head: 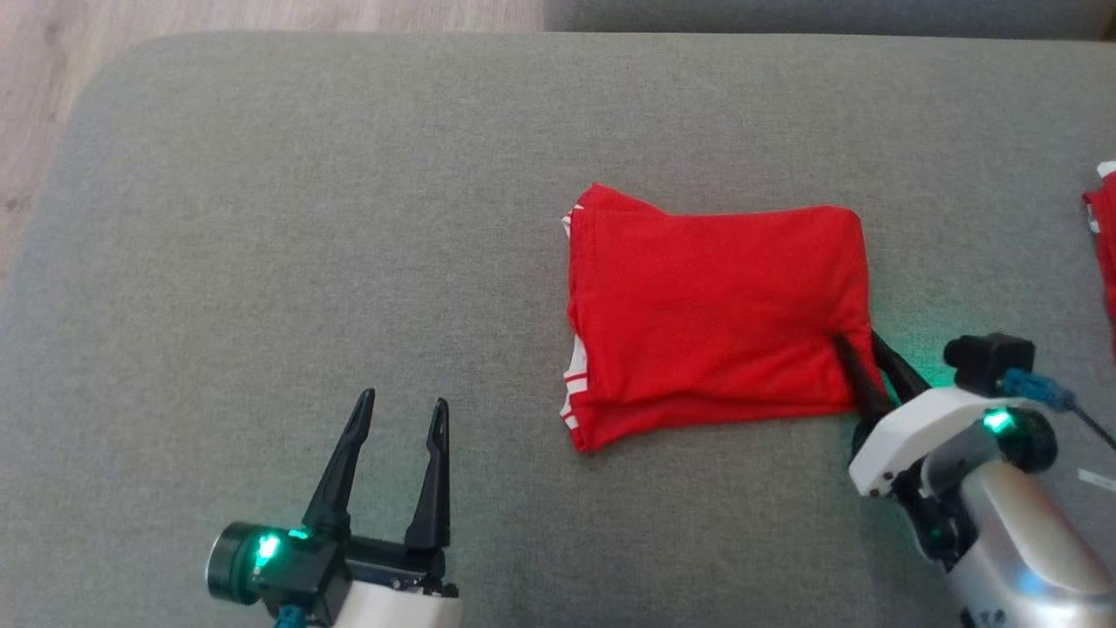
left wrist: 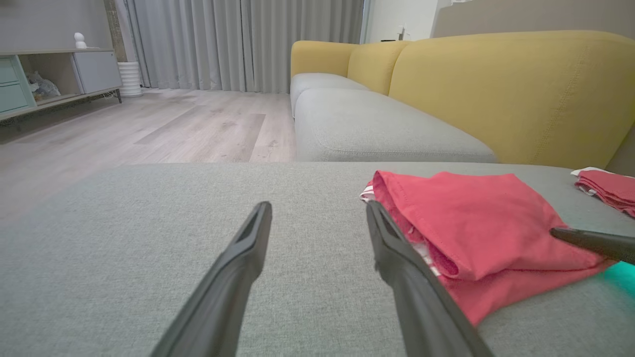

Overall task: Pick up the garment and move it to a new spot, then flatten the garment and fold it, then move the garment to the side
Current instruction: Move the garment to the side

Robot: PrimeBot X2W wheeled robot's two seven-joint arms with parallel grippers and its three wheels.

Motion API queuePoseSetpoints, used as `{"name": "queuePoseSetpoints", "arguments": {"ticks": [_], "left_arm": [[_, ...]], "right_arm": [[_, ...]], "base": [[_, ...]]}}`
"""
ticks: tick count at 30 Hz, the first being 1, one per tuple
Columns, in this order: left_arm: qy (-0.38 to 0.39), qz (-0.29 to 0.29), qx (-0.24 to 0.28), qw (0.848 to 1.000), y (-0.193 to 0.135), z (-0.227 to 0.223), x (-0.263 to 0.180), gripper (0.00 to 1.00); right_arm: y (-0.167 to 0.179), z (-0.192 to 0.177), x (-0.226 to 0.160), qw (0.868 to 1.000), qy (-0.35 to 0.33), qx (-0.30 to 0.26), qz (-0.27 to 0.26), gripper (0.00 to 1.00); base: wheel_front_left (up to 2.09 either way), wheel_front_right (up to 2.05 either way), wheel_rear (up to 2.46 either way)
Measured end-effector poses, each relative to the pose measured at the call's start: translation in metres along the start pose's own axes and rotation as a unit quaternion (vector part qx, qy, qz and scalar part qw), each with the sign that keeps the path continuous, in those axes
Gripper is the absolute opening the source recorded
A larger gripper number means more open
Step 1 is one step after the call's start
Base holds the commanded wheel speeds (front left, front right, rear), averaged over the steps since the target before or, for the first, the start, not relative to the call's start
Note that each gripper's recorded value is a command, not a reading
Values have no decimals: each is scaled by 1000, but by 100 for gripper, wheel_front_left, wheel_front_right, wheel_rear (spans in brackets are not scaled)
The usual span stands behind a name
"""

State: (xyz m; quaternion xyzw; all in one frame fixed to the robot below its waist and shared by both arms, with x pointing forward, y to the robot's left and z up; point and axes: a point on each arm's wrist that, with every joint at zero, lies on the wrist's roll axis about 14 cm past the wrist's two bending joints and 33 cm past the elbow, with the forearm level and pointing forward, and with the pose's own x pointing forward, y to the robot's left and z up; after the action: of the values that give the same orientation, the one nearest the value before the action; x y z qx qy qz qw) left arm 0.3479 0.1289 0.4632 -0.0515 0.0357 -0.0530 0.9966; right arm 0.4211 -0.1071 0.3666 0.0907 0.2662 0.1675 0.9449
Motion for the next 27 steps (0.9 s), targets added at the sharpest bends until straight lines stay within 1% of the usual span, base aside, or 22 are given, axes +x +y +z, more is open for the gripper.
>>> {"name": "queuePoseSetpoints", "arguments": {"ticks": [2,5,10,16,21,25,26,27], "left_arm": [[3,-1,0,1000,-1,-2,1,100],[7,-10,-2,1000,-7,-5,6,100],[9,-42,-5,999,-24,-8,23,100],[9,-95,-10,995,-52,-14,52,100],[15,-132,-12,991,-72,-24,73,100],[25,-152,-14,988,-82,-35,82,100],[27,-154,-15,988,-84,-37,84,100],[27,-155,-16,987,-84,-38,86,100]], "right_arm": [[-8,6,0,1000,-8,-7,-5,0],[-30,25,-4,999,-31,-31,-23,0],[-92,67,-26,991,-67,-80,-83,0],[-169,117,-71,972,-105,-118,-177,0],[-216,135,-105,955,-111,-130,-243,0],[-248,146,-133,937,-116,-132,-301,0],[-254,148,-139,933,-117,-134,-314,77],[-258,150,-144,929,-120,-137,-323,100]], "base": [[0,0,0],[0,0,0],[0,0,0],[0,0,0],[0,0,0],[0,0,0],[0,0,0],[0,0,0]]}}
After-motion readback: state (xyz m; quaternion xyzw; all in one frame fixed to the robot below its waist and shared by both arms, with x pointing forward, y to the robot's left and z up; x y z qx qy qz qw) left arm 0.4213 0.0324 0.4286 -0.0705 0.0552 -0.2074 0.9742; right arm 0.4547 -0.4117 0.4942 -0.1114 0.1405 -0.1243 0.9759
